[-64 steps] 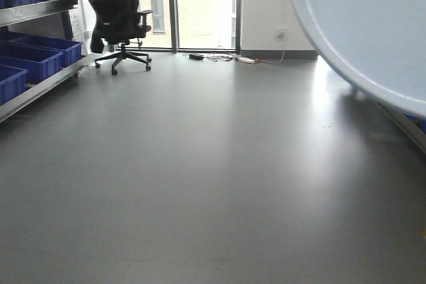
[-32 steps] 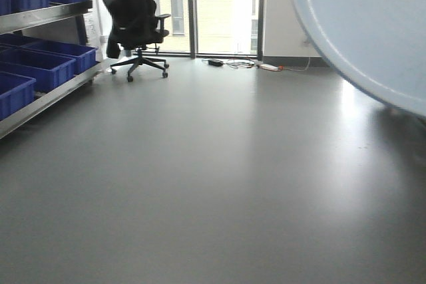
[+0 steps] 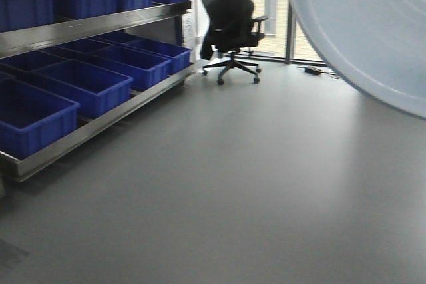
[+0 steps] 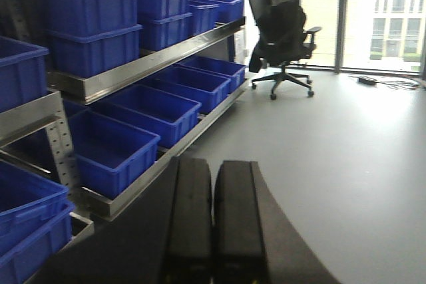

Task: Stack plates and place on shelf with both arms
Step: 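Drive to the shelf of blue bins holding the plates in the right gripper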

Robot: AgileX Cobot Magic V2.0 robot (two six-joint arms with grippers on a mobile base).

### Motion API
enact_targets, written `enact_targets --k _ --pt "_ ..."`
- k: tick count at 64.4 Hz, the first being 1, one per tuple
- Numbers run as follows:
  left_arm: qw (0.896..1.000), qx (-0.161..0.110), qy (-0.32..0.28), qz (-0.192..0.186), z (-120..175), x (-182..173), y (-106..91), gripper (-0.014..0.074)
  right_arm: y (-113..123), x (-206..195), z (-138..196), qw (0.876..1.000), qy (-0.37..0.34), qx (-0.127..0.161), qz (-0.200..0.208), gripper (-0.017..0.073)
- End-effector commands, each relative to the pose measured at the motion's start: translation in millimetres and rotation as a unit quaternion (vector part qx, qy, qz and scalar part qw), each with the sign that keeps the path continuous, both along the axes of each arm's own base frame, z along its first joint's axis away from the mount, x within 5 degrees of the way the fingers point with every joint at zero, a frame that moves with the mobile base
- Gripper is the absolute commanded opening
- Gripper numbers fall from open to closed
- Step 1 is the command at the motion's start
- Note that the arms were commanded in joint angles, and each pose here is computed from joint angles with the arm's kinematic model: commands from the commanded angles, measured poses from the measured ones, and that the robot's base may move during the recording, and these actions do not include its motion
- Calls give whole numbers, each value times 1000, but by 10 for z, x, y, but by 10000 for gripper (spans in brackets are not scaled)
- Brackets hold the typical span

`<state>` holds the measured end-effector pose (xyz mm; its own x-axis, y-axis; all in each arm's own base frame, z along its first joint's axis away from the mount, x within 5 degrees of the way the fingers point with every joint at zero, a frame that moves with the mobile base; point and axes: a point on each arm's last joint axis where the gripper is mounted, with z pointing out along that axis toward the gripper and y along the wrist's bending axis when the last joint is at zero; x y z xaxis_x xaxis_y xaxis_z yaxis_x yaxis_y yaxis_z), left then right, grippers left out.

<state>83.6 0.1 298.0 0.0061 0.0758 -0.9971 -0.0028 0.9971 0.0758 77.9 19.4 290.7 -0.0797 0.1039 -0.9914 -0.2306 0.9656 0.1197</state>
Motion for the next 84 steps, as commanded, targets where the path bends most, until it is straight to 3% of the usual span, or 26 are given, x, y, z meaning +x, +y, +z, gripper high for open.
enact_targets --k 1,84 --pt "999 -7 -53 4 167 -6 7 82 -17 -5 197 998 -63 14 -9 52" --pt "999 -7 -53 4 167 -6 7 82 -17 -5 197 998 -63 14 -9 52"
